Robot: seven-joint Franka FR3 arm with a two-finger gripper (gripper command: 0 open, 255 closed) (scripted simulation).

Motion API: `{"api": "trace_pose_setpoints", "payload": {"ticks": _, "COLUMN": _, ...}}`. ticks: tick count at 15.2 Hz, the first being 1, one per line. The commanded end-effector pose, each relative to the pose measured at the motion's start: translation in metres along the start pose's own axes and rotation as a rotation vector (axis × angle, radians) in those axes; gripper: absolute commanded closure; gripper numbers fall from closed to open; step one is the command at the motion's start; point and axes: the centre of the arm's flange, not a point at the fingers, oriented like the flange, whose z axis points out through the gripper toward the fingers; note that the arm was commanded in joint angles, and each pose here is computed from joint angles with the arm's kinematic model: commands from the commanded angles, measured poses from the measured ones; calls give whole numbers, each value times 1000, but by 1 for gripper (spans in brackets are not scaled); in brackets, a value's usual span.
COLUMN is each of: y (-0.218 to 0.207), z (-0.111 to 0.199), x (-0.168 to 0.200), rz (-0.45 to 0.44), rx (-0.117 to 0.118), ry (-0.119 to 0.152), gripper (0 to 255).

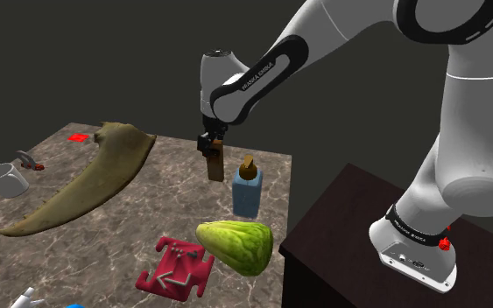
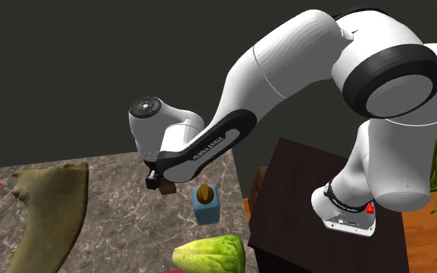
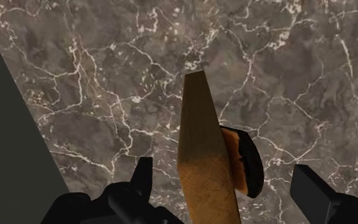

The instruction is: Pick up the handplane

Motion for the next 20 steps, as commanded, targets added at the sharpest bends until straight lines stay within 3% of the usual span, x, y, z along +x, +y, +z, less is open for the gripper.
{"api": "trace_pose_setpoints", "payload": {"ticks": 1, "y": 0, "z": 4, "x": -1, "rz": 0, "rx": 0, "ry": 0, "gripper": 0}}
{"api": "trace_pose_setpoints", "payload": {"ticks": 2, "y": -1, "z": 4, "x": -1, "rz": 0, "rx": 0, "ry": 0, "gripper": 255}}
{"api": "trace_pose_setpoints", "payload": {"ticks": 11, "y": 0, "z": 4, "x": -1, "rz": 0, "rx": 0, "ry": 0, "gripper": 255}}
{"api": "trace_pose_setpoints", "payload": {"ticks": 20, "y": 0, "z": -43, "x": 6, "rz": 0, "rx": 0, "ry": 0, "gripper": 255}}
